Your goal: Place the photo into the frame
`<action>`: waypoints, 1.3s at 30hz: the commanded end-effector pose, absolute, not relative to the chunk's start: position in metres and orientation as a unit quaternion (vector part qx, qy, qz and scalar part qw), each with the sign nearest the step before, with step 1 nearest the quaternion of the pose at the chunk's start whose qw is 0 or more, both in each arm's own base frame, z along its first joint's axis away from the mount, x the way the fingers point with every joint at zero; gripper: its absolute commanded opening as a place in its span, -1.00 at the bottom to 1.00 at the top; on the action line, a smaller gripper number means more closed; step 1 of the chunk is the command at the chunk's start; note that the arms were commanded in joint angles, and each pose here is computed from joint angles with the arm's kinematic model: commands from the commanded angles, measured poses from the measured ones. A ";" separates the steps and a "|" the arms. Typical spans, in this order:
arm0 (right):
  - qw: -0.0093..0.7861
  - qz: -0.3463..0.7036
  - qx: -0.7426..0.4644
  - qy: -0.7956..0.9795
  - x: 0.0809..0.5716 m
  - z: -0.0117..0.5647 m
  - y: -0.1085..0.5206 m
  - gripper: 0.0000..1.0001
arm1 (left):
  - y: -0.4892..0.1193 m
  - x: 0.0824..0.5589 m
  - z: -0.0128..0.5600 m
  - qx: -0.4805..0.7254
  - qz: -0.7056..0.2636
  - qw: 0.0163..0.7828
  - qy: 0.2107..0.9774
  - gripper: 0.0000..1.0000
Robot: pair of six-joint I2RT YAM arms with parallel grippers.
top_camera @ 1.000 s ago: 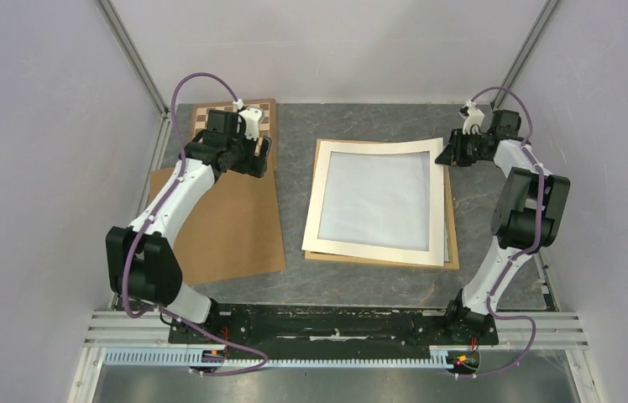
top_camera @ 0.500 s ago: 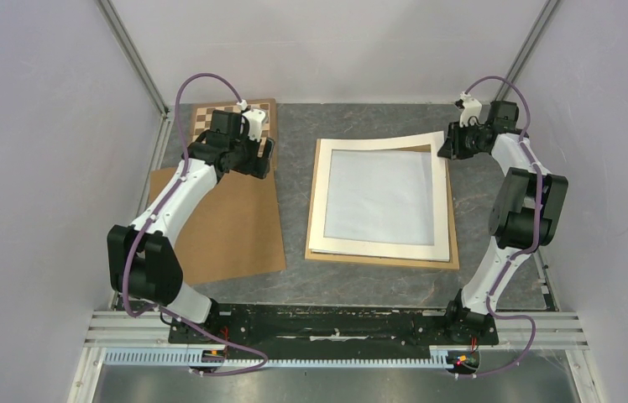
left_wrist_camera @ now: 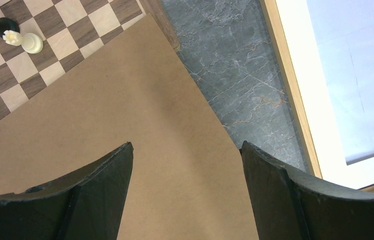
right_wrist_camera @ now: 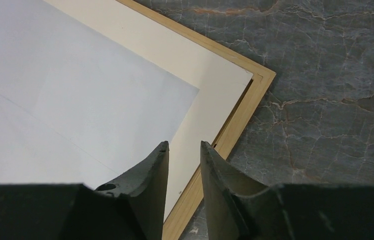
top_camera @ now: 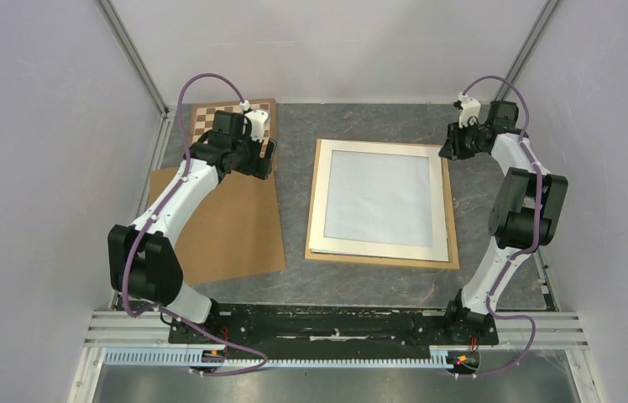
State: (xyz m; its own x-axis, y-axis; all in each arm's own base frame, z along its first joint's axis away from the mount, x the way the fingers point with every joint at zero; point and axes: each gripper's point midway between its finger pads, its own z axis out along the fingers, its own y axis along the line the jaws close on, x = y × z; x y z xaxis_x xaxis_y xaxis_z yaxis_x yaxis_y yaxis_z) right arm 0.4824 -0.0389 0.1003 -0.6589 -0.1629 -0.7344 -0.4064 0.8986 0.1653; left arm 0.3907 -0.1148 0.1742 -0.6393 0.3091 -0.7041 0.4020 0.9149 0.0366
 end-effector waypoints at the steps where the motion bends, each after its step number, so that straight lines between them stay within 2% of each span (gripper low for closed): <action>1: 0.417 0.146 -0.188 0.877 0.490 0.126 -0.039 -0.34 | -0.119 0.402 0.180 0.183 -0.064 0.396 0.898 0.72; 10: 0.420 0.162 -0.253 0.856 0.434 0.122 -0.004 0.02 | -0.152 0.392 0.153 0.217 -0.087 0.369 0.900 0.71; 14: 0.407 0.140 -0.296 0.852 0.403 0.104 0.017 0.08 | -0.176 0.389 0.138 0.243 -0.088 0.355 0.898 0.72; 25: 0.364 0.075 -0.397 0.839 0.328 0.066 0.040 0.00 | -0.227 0.383 0.104 0.303 -0.091 0.332 0.889 0.72; 39: 0.356 -0.027 -0.386 0.851 0.329 0.048 0.006 -0.13 | -0.250 0.378 0.092 0.327 -0.092 0.326 0.882 0.72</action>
